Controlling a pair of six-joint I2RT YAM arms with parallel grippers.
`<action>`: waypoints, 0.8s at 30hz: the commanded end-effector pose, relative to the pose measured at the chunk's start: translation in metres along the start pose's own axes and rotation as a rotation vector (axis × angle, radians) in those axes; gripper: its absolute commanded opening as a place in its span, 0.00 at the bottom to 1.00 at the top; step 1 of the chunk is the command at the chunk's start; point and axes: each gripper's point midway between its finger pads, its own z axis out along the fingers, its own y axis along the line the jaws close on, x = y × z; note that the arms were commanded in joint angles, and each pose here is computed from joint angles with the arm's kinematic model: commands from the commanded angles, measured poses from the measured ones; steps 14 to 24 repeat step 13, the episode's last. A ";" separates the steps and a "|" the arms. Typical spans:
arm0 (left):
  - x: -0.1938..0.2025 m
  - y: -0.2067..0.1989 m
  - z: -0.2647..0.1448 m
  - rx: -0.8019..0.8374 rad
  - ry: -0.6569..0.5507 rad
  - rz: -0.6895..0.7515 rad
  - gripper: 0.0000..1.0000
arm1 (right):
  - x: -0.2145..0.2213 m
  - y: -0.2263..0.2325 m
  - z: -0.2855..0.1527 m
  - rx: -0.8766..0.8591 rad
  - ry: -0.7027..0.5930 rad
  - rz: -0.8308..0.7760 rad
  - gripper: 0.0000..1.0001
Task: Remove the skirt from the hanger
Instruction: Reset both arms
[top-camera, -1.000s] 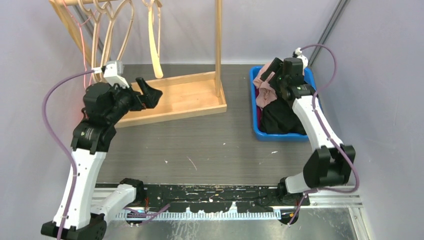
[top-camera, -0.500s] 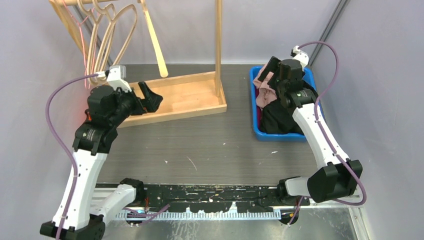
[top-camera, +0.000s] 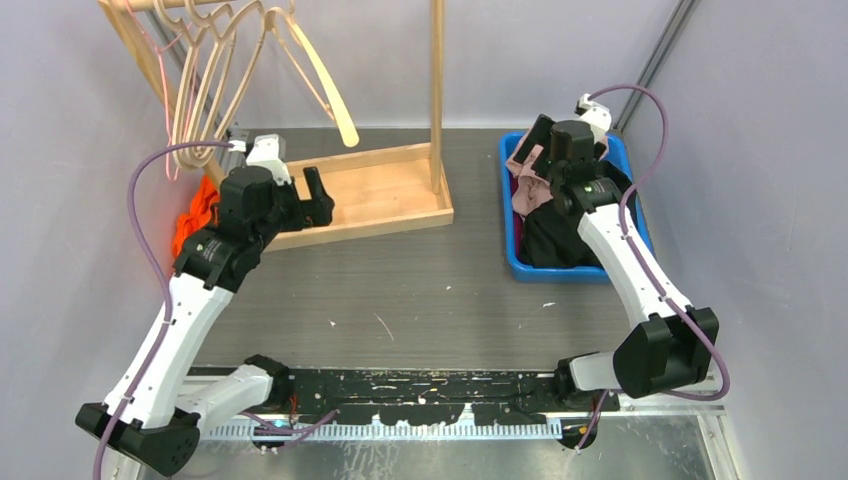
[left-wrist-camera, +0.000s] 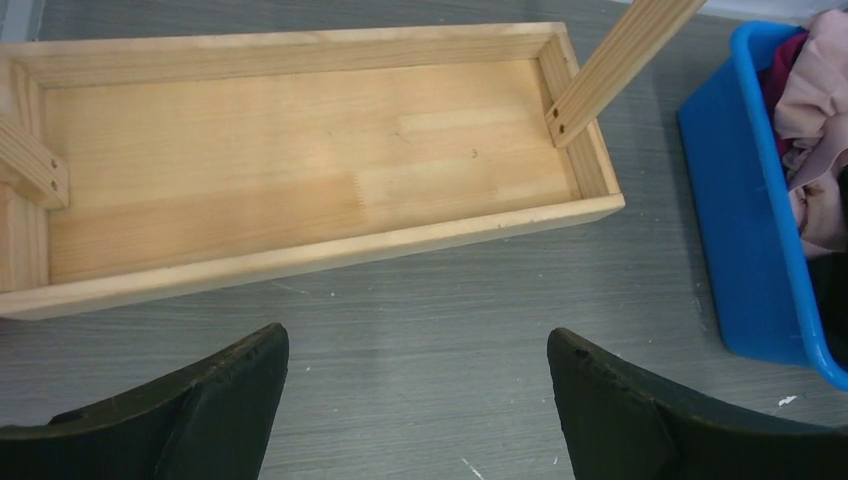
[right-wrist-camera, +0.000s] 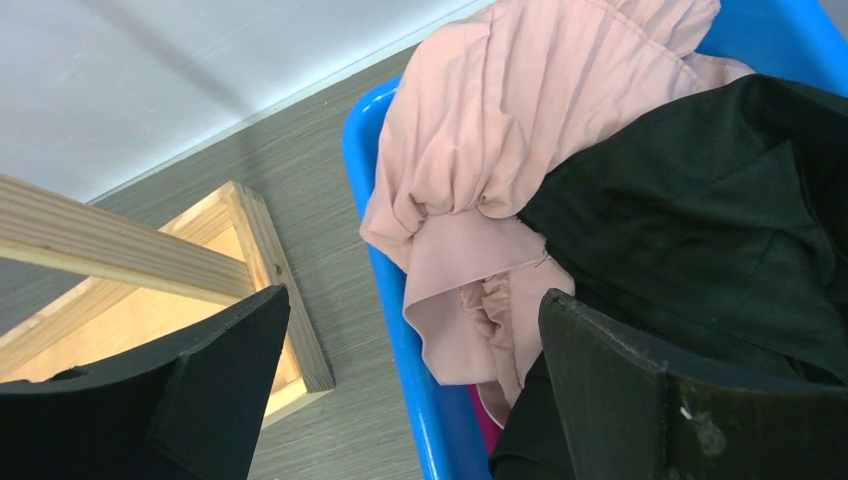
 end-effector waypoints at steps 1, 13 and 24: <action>-0.021 0.003 -0.002 -0.043 -0.063 0.014 0.99 | -0.016 0.017 0.002 -0.036 -0.090 0.019 1.00; -0.019 0.003 0.010 -0.068 -0.025 0.026 0.99 | -0.014 0.018 0.007 0.004 -0.110 0.006 1.00; -0.019 0.003 0.010 -0.068 -0.025 0.026 0.99 | -0.014 0.018 0.007 0.004 -0.110 0.006 1.00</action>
